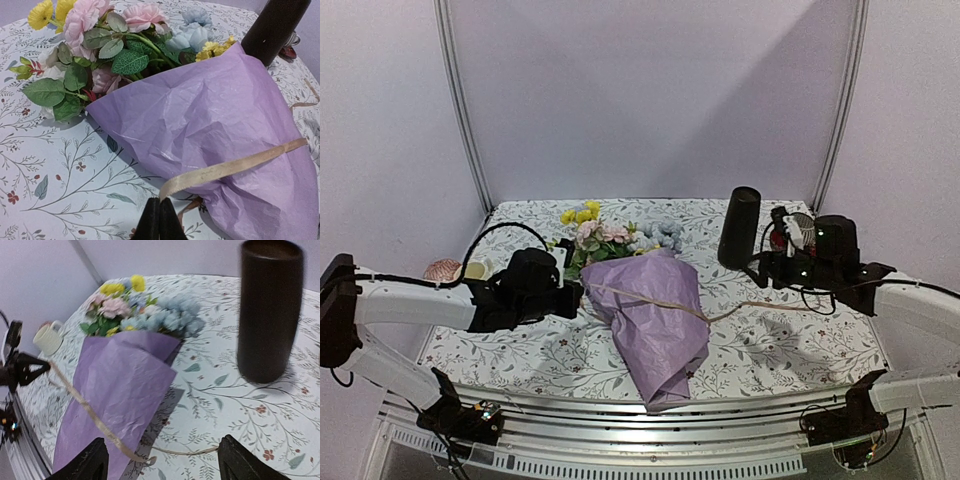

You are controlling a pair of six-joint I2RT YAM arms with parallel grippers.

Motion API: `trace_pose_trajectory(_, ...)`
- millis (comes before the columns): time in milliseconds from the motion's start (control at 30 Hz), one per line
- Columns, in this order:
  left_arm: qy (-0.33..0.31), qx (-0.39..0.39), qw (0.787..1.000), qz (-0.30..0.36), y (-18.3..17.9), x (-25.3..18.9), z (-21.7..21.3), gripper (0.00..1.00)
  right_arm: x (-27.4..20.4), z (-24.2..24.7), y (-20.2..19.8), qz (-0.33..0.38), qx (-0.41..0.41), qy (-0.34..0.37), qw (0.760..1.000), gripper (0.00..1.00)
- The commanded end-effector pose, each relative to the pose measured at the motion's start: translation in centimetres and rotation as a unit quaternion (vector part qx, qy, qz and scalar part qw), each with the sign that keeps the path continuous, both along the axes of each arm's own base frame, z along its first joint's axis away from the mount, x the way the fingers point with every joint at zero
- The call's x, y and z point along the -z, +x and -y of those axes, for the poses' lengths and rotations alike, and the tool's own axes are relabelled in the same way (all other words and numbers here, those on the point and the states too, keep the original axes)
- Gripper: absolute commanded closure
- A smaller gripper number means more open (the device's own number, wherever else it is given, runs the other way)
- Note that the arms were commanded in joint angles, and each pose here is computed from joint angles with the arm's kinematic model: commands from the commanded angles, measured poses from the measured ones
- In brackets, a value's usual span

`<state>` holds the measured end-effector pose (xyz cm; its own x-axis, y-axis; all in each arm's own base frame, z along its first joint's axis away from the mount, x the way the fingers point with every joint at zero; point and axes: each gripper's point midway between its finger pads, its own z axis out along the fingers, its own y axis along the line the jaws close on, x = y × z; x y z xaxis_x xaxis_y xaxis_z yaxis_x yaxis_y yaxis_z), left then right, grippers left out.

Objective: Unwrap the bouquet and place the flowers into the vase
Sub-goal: Untie the half-tied ribbon from the folded wrapping paper, then pick up the untied ribbon from the folded wrapping paper.

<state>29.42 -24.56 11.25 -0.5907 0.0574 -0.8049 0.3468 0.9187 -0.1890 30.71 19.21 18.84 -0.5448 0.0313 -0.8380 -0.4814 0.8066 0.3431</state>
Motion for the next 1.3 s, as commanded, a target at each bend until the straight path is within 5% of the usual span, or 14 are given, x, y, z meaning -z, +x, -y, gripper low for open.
trace_pose_trajectory(0,0.0,-0.009,1.0,0.0,0.2,0.1,-0.7,1.0,1.7,-4.7,-2.6,-0.016,-0.129,-0.041,0.991,0.27)
trace_pose_trajectory(233,-0.002,-0.009,1.0,-0.001,0.3,0.1,-0.5,1.0,6.9,-8.3,-4.6,-0.068,-0.204,-0.116,0.97,0.38)
trace_pose_trajectory(667,0.0,-0.01,1.0,-0.001,0.4,0.2,-0.5,1.0,9.9,-10.2,-5.0,-0.086,-0.251,-0.123,0.956,0.44)
trace_pose_trajectory(1267,0.003,-0.01,1.0,0.0,0.5,0.1,-0.5,1.0,11.8,-12.1,-4.0,-0.103,-0.272,-0.123,0.949,0.72)
